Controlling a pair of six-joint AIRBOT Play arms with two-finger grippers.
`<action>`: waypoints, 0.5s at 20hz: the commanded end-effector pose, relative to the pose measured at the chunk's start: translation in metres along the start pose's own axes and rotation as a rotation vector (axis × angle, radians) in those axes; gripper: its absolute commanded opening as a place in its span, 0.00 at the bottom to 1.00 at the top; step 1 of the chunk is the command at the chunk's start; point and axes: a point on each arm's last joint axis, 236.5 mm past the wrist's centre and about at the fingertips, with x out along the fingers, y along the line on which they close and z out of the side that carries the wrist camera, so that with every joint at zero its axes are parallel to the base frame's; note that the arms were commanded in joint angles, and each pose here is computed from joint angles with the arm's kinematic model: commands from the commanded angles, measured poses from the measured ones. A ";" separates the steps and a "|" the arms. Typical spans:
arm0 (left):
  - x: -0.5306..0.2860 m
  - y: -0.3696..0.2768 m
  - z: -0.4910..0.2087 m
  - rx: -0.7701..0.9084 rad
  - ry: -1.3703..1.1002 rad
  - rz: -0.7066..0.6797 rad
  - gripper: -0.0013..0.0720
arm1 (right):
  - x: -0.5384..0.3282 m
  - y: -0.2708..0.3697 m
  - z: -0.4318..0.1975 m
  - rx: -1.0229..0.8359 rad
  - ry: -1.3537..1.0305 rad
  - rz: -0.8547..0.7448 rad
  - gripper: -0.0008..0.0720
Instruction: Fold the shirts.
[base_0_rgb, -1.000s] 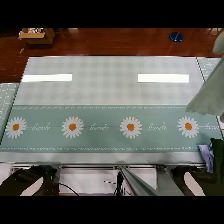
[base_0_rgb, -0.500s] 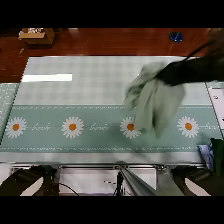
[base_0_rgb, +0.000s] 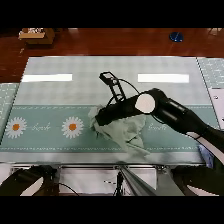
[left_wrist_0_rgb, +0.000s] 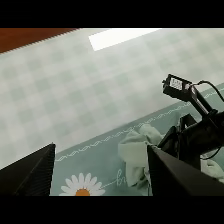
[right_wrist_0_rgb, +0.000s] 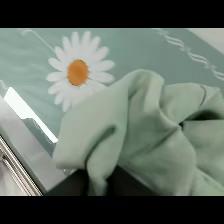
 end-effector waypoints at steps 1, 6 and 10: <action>0.002 0.008 0.000 -0.003 0.003 0.032 0.95 | 0.004 -0.001 0.009 -0.029 -0.040 -0.001 0.57; 0.028 0.011 -0.009 -0.012 0.075 0.029 0.95 | -0.102 -0.100 0.010 -0.029 -0.029 -0.263 0.61; 0.086 0.019 -0.068 -0.036 0.302 0.022 0.95 | -0.227 -0.209 -0.030 0.065 0.024 -0.668 0.61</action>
